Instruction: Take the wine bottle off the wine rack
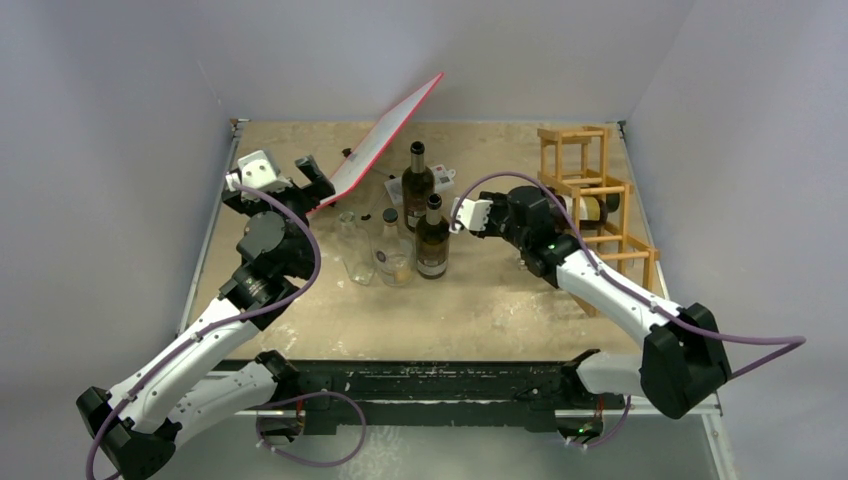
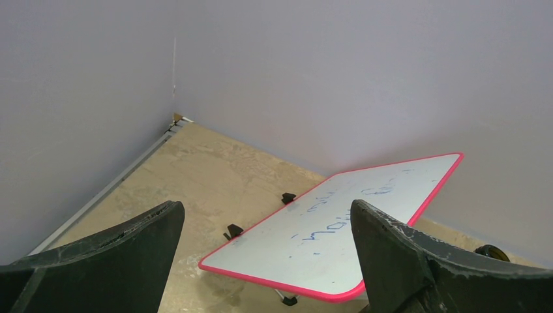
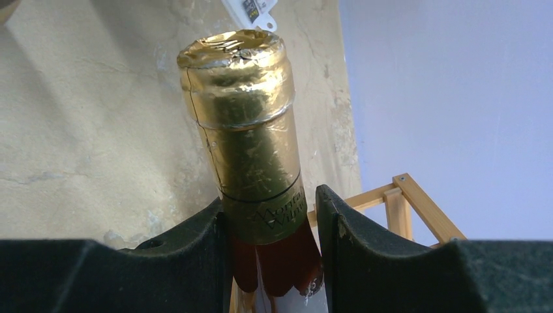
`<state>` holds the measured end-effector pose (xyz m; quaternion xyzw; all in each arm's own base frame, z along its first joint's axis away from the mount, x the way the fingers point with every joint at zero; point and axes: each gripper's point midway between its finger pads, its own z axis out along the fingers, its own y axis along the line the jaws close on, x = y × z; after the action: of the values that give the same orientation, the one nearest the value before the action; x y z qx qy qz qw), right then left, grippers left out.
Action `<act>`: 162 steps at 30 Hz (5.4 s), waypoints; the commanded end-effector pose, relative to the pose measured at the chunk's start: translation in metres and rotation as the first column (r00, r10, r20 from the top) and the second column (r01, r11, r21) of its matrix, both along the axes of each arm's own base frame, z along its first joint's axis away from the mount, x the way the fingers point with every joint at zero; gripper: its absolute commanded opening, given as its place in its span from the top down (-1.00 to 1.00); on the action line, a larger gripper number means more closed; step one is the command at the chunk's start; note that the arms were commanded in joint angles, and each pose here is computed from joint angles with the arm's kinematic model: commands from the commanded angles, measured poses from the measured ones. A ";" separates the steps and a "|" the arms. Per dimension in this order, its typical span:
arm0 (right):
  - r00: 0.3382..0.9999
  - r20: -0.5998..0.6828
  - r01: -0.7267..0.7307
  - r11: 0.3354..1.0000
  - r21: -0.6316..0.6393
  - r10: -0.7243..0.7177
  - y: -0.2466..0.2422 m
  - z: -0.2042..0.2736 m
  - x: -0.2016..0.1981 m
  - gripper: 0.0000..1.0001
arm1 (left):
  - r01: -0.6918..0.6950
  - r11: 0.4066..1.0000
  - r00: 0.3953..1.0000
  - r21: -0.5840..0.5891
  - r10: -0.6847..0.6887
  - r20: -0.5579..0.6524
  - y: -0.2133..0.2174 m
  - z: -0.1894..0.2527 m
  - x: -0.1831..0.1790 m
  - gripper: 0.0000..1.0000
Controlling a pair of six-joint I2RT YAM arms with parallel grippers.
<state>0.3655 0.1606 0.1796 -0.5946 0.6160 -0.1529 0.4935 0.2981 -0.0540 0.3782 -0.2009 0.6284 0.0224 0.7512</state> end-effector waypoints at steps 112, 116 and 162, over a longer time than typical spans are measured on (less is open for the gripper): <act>0.949 0.210 0.260 0.961 -0.099 -0.235 -0.034 0.043 0.033 1.00 | 0.333 0.941 0.943 0.065 -0.333 -0.008 -0.059 0.019 0.005 -0.98; 0.946 0.251 0.223 0.974 -0.043 -0.205 -0.025 0.065 0.029 1.00 | 0.332 0.941 0.943 0.066 -0.332 -0.011 -0.060 0.018 0.007 -0.98; 0.941 0.315 0.042 0.967 0.253 -0.123 0.026 0.131 0.007 1.00 | 0.329 0.943 0.944 0.060 -0.328 -0.022 -0.058 0.013 0.015 -0.97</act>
<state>0.3645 0.1774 0.2085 -0.5486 0.6240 -0.1887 0.5235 0.3119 -0.1116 0.3800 -0.0634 0.6718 -0.0691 0.7348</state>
